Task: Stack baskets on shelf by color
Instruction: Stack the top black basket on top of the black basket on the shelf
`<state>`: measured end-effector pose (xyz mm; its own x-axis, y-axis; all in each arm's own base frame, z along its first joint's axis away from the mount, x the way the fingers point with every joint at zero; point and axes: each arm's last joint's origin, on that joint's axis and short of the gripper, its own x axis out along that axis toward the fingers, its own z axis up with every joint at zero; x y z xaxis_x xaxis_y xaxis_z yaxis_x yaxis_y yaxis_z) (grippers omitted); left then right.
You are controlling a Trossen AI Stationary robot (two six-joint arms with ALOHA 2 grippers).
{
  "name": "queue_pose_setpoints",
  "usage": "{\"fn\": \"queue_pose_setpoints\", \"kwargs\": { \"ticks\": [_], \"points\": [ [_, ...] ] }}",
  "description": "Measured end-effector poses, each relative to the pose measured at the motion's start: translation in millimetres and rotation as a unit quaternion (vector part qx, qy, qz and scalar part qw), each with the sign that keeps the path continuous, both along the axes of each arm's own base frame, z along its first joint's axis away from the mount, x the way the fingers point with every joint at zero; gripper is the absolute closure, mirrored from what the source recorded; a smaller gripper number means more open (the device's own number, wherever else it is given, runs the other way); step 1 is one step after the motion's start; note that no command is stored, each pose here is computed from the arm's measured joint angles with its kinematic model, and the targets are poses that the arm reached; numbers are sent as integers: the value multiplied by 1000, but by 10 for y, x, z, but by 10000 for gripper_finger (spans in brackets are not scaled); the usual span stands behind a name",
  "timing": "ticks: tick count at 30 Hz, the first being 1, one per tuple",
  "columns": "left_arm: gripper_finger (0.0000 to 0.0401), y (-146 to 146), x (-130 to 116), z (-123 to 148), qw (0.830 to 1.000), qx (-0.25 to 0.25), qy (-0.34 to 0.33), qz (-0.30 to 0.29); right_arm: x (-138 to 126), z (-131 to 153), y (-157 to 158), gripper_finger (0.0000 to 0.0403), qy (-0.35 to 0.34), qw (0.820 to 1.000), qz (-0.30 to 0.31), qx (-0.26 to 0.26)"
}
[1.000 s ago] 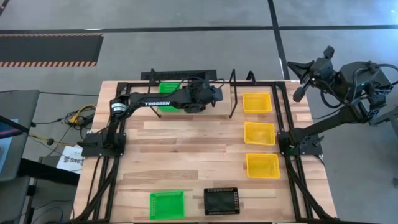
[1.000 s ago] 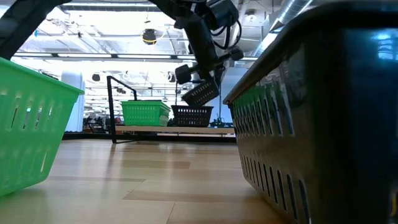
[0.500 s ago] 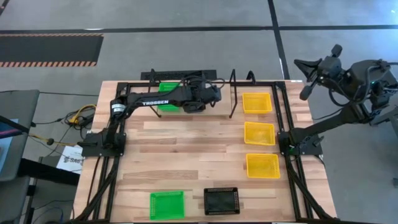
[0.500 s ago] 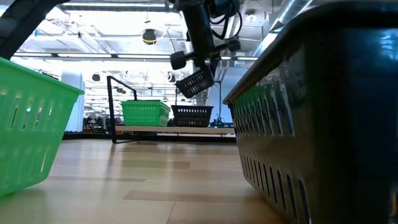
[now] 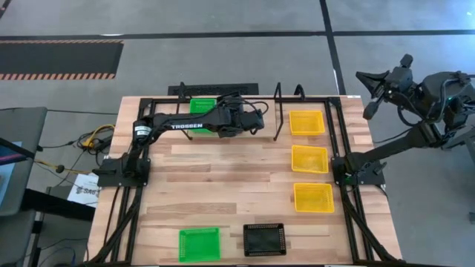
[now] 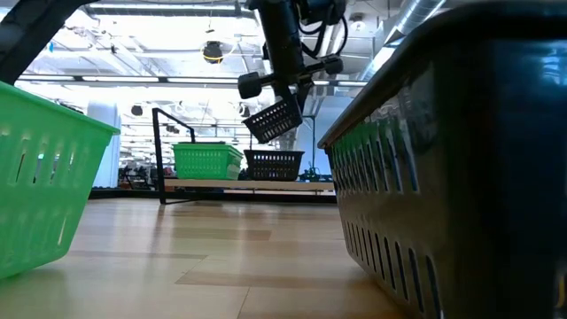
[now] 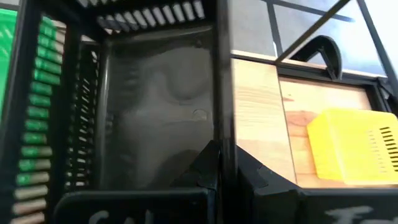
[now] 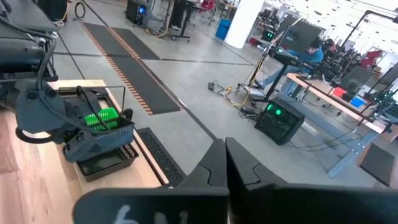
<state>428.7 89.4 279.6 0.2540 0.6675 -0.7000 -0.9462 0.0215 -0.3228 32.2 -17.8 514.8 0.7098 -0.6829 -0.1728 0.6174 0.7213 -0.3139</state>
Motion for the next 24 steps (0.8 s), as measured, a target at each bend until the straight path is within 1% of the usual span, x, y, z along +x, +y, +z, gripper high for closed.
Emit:
{"fn": "queue_pose_setpoints", "kwargs": {
  "ticks": [6,8,10,13,15,17,19,20,23,24],
  "points": [
    [401,-7,-7,-7,1000,-4,4,-1,12,-4,9,401,-1,1000,17,9],
    [401,-3,15,-55,1000,-5,7,1,18,-5,11,400,-2,1000,19,11],
    [401,-8,6,-109,1000,-17,22,-2,20,-5,11,399,-2,1000,19,11],
    [401,3,67,-206,1000,-20,22,-1,18,-5,12,400,-2,1000,22,12],
    [401,0,76,-320,998,-35,44,-3,20,-5,13,401,-2,1000,24,13],
    [401,11,134,-377,999,-41,31,-8,20,-5,13,400,-2,1000,24,13],
    [401,27,129,-421,998,-47,44,-10,22,-5,13,400,-2,1000,24,13],
    [401,33,158,-430,998,-45,35,-11,22,-5,14,400,-2,1000,24,13],
    [401,57,145,-466,998,-48,48,-11,26,-5,15,401,-2,1000,24,13],
    [401,73,154,-459,998,-47,42,-11,26,-5,15,401,-1,1000,24,13]
  ]
}}
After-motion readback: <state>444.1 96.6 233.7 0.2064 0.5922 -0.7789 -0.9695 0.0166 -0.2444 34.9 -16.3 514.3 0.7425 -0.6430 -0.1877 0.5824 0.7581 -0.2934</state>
